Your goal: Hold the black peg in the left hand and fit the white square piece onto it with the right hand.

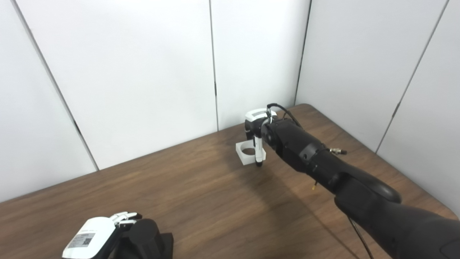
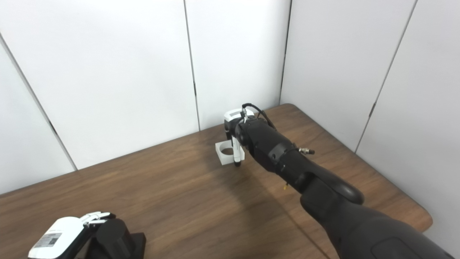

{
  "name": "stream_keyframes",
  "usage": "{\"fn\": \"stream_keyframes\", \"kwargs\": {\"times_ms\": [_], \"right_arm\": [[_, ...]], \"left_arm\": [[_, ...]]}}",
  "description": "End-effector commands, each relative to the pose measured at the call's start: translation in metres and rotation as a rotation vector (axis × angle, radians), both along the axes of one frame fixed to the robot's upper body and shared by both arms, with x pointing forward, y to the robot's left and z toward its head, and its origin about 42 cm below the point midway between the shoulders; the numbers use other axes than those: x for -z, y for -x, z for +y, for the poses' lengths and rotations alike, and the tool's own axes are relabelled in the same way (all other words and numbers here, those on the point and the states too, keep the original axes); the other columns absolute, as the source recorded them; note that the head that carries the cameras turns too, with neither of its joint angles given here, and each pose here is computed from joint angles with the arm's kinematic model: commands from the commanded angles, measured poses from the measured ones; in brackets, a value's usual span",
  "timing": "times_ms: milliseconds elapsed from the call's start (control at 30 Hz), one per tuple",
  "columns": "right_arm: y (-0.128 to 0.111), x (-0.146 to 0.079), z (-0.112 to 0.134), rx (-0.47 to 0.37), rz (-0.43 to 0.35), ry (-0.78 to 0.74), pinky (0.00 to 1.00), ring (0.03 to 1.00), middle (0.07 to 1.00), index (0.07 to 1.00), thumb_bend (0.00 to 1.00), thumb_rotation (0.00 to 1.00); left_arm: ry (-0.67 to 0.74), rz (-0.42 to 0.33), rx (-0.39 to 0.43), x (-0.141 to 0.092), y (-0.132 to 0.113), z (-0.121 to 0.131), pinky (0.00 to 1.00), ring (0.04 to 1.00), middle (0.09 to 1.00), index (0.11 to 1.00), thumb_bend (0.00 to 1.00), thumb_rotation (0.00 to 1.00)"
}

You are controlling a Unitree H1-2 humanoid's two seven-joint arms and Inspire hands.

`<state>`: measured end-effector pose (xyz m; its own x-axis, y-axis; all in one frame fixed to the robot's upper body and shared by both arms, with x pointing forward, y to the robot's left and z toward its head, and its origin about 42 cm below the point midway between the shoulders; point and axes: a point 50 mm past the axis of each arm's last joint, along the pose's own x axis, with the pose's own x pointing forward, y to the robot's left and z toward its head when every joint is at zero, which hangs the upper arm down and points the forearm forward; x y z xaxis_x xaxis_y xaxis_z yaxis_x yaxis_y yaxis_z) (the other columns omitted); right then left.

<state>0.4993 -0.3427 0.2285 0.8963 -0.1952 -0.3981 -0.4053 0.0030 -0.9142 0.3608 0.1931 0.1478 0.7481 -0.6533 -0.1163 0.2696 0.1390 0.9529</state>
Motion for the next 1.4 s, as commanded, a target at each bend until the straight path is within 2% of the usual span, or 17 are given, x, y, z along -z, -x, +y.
{"fn": "stream_keyframes", "kwargs": {"times_ms": [0,67,233,433,733,867,1233,1367], "right_arm": [[-0.001,-0.009,0.004,-0.048,0.000,-0.039,0.75,0.817,0.760,0.485,0.53,0.14],[0.001,-0.012,0.002,-0.062,-0.012,-0.061,0.73,0.805,0.752,0.483,0.53,0.14],[0.007,-0.014,0.000,-0.097,-0.053,-0.096,0.76,0.837,0.766,0.481,0.52,0.13],[0.016,-0.019,-0.004,-0.138,-0.131,-0.176,0.78,0.860,0.780,0.479,0.52,0.13],[0.036,-0.045,0.011,-0.251,-0.236,-0.223,0.82,0.878,0.806,0.480,0.52,0.13],[0.044,-0.054,0.014,-0.298,-0.275,-0.262,0.80,0.866,0.792,0.480,0.52,0.13],[0.069,-0.076,0.038,-0.519,-0.312,-0.309,0.77,0.856,0.788,0.480,0.52,0.13],[0.075,-0.085,0.046,-0.568,-0.316,-0.314,0.79,0.865,0.795,0.479,0.52,0.13]], "left_arm": [[-0.129,0.097,-0.010,0.025,0.011,0.016,0.75,0.870,0.845,0.488,0.52,0.06],[-0.131,0.099,-0.011,0.026,0.011,0.016,0.75,0.870,0.845,0.488,0.52,0.06],[-0.131,0.101,-0.011,0.029,0.011,0.015,0.76,0.871,0.847,0.488,0.52,0.06],[-0.121,0.093,-0.007,0.029,0.010,0.014,0.76,0.871,0.847,0.488,0.52,0.06],[-0.147,0.087,-0.007,0.031,0.008,0.016,0.77,0.879,0.853,0.489,0.52,0.06],[-0.142,0.094,-0.006,0.033,0.007,0.012,0.78,0.888,0.859,0.488,0.52,0.06],[-0.135,0.099,-0.018,0.041,0.002,-0.004,0.80,0.913,0.878,0.488,0.52,0.07],[-0.138,0.096,-0.021,0.041,0.000,-0.011,0.80,0.912,0.882,0.488,0.52,0.07]]}}
